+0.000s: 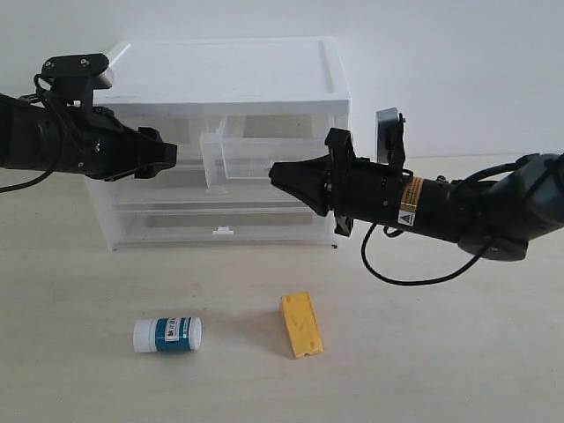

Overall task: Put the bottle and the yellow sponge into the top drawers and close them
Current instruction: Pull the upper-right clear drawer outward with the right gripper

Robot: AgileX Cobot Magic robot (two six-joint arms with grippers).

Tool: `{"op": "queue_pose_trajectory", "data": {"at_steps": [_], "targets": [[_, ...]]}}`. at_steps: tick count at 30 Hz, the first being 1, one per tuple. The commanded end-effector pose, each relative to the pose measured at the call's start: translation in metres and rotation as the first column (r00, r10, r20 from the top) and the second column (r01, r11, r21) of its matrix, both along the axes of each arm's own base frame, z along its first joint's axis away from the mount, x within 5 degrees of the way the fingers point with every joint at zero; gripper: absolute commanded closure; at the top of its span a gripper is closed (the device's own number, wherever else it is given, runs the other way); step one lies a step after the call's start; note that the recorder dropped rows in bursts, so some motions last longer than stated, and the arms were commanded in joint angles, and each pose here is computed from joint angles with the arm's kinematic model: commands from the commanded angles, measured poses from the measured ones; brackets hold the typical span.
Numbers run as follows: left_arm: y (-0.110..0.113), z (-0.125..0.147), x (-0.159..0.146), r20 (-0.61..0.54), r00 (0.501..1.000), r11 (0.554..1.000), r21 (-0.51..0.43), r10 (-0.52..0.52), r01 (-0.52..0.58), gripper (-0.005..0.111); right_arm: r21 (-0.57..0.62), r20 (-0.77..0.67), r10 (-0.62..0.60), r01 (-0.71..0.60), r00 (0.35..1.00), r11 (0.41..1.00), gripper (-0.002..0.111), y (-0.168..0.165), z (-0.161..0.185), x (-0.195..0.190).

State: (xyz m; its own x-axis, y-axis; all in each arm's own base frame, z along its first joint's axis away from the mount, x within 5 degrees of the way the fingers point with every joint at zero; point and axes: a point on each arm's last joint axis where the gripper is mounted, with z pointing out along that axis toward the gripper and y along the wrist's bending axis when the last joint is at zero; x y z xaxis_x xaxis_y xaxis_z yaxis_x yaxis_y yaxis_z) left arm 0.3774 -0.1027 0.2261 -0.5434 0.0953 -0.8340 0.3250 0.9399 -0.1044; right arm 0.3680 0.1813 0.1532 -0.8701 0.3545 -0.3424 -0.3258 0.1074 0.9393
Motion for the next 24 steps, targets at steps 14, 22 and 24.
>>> {"op": "queue_pose_trajectory", "data": {"at_steps": [14,22,24], "targets": [[0.005,0.009,0.008,0.048,0.998,0.998,0.04,0.045,-0.047,0.047,-0.078,0.117,0.056,-0.047,0.992,0.996,0.108,-0.01,0.029,-0.052],[0.006,0.009,0.008,0.048,0.998,0.998,0.041,0.046,-0.048,0.047,-0.101,0.085,0.073,-0.064,0.994,0.993,0.108,-0.012,0.019,-0.062],[0.006,0.009,0.008,0.048,0.998,0.998,0.041,0.046,-0.048,0.047,-0.106,0.087,0.082,-0.073,0.993,0.992,0.108,-0.012,0.02,-0.063]]}}
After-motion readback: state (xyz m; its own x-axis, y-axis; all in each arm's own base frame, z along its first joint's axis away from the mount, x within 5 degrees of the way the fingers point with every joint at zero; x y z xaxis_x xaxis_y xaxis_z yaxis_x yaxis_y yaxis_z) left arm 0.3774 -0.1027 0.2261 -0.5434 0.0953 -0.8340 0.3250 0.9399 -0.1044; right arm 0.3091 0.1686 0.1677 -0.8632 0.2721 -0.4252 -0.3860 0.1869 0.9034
